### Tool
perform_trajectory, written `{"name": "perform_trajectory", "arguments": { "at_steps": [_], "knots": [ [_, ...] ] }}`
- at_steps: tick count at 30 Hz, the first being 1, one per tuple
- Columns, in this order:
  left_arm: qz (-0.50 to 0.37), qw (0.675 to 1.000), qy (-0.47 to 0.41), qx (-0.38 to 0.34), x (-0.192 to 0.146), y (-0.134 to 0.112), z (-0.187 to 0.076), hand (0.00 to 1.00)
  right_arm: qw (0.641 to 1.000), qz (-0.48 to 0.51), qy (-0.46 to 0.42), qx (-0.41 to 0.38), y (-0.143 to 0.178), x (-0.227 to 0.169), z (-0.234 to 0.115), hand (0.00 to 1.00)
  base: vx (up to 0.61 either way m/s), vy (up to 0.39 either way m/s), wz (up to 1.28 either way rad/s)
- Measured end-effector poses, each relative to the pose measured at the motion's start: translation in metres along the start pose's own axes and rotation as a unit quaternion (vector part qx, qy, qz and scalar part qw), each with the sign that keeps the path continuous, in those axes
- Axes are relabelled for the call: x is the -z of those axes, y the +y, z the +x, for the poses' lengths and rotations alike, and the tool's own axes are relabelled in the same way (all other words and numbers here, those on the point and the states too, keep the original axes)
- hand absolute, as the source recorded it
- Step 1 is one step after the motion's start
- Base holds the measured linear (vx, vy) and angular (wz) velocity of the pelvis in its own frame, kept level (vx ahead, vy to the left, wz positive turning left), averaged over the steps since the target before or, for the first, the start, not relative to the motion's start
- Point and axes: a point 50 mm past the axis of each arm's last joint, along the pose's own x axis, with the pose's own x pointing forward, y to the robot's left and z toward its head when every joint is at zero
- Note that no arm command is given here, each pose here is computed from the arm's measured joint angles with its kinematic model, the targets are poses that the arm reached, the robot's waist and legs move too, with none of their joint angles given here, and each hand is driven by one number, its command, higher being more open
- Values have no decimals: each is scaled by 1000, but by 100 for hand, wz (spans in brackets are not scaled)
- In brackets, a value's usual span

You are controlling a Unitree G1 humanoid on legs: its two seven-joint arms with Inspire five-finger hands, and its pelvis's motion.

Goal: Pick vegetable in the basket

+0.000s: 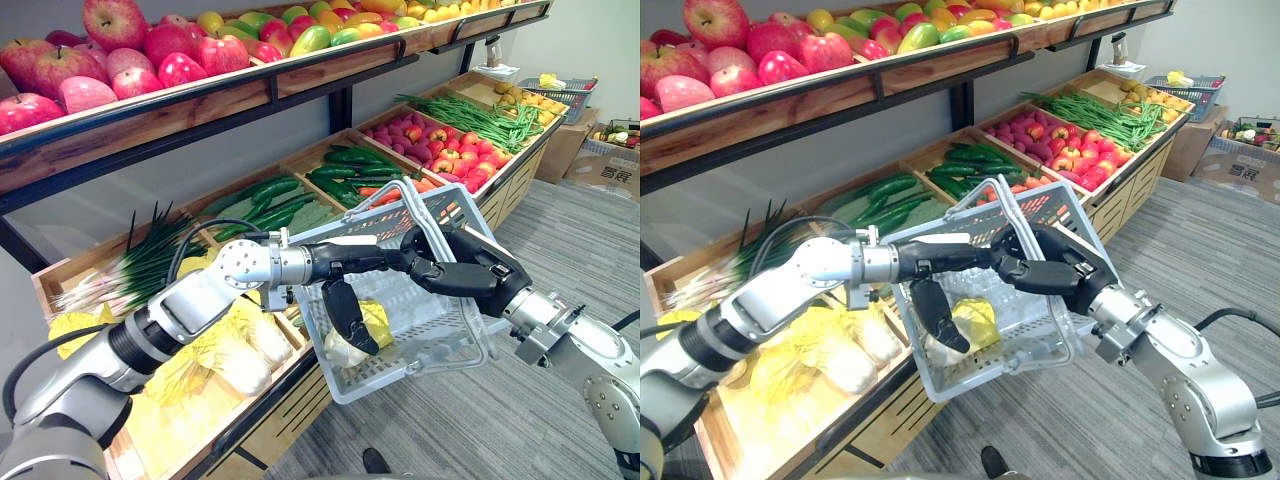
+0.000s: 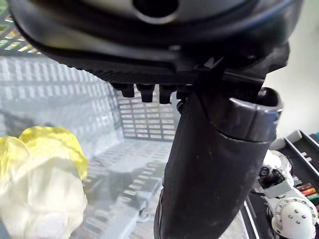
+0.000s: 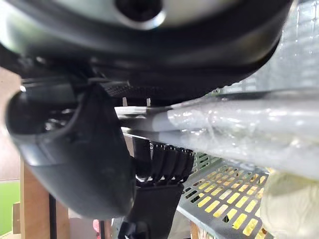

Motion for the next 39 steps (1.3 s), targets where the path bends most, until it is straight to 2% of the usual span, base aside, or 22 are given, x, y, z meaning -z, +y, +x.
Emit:
{"name": "perform_trajectory", "arguments": {
  "at_steps": [4, 8, 11, 14, 17, 20, 23, 26, 28, 29, 30, 32, 34, 35, 36, 37, 38, 39],
  "knots": [
    [-57, 998, -19, -1, 6, -7, -12, 100, 1000, 10, 0, 16, -7, 2, -2, 0, 28, 10, 5],
    [-84, 990, -103, 36, -15, -23, -20, 100, 990, 17, 4, 141, -43, 6, -22, 0, 40, 17, 12],
    [-81, 985, -153, 11, -27, -19, -33, 100, 979, 28, 12, 202, -60, 11, -36, 0, 41, 18, 6],
    [-83, 977, -169, -94, -23, -3, -60, 100, 974, 38, 13, 223, -62, 17, -47, 0, 17, 8, 6],
    [-91, 962, -184, -181, -13, 1, -88, 100, 964, 37, 19, 263, -67, 22, -66, 0, 12, 11, 13],
    [-104, 934, -200, -276, 1, -7, -124, 100, 944, 49, 14, 327, -72, 29, -93, 0, 37, 17, 16],
    [-101, 912, -217, -334, 4, -18, -144, 100, 930, 61, 9, 363, -72, 35, -109, 0, 20, 12, 13],
    [-96, 867, -257, -415, 3, -30, -164, 100, 912, 78, -7, 403, -71, 42, -127, 0, 10, 14, 20],
    [-105, 801, -290, -513, 9, -42, -186, 100, 898, 100, -31, 427, -67, 50, -135, 0, 5, 21, 11],
    [-109, 778, -295, -543, 12, -47, -192, 100, 895, 105, -38, 433, -66, 52, -137, 0, 12, 26, 14],
    [-116, 734, -296, -601, 18, -56, -203, 100, 888, 116, -47, 443, -62, 58, -140, 0, 11, 20, 14],
    [-124, 663, -282, -682, 29, -70, -217, 100, 879, 129, -45, 457, -58, 66, -143, 0, -6, 23, 18],
    [-150, 568, -235, -775, 54, -89, -234, 100, 868, 152, -47, 471, -53, 76, -144, 0, -4, 29, 22],
    [-160, 541, -224, -794, 61, -95, -237, 100, 864, 158, -47, 475, -51, 79, -145, 0, 16, 21, 21],
    [-178, 484, -194, -835, 75, -108, -244, 100, 859, 169, -42, 482, -48, 85, -147, 0, 22, 12, 15],
    [-187, 452, -179, -854, 82, -116, -247, 100, 855, 174, -42, 486, -47, 87, -148, 0, 36, 18, 20],
    [-204, 361, -142, -899, 99, -138, -255, 100, 846, 188, -41, 498, -44, 94, -150, 0, 41, 21, 19],
    [-210, 310, -118, -920, 107, -152, -258, 100, 839, 196, -40, 506, -41, 99, -152, 0, 39, 22, 25]
  ]
}}
